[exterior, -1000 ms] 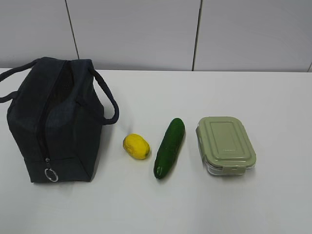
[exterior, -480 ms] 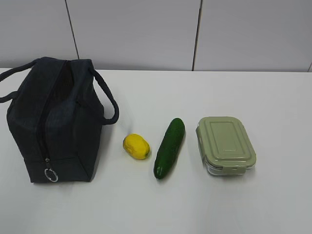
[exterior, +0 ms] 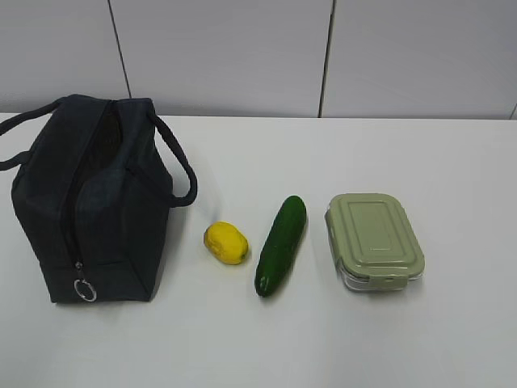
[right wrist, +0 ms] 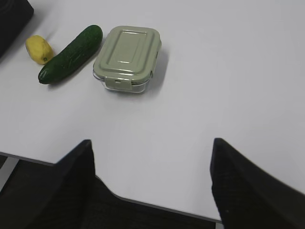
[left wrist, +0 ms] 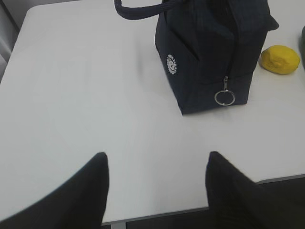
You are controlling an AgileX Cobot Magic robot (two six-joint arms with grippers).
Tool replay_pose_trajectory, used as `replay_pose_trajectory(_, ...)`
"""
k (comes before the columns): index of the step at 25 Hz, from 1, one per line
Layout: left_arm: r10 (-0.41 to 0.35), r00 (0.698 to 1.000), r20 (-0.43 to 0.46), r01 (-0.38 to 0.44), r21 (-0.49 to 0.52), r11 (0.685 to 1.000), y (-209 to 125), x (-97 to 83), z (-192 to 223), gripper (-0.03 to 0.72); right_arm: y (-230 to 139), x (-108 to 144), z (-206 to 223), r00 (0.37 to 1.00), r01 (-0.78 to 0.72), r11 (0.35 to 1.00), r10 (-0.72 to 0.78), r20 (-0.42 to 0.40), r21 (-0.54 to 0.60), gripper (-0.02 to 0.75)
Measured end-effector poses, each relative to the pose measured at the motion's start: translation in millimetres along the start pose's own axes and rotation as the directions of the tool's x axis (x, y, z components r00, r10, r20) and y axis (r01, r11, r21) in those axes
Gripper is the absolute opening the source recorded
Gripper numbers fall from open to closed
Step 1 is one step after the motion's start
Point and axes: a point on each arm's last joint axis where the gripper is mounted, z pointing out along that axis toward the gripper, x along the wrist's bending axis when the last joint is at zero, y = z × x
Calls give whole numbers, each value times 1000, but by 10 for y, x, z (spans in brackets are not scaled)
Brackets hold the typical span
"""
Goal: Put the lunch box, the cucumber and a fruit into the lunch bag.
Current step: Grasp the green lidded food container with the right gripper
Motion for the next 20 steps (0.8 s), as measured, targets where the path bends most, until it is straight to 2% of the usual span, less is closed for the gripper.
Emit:
replay_pose_trajectory(6,0,1000,0,0,0,1000,0,0,0,447,54,-11,-5,1000,1,1000,-1,9,-17,561)
replay_pose_trajectory(11,0,1000,0,0,0,1000,0,0,0,447,250,-99,-27,996,34,999,-34,86,0,561)
replay_pose_trajectory(15,0,1000,0,0,0,1000,0,0,0,447,439,-152,18,993,37,998,-43,106,55,559)
replay_pose_trajectory(20,-1,1000,3,1,0,1000,0,-2,0,447,578,-182,274,998,-8,985,-3,62,175,535)
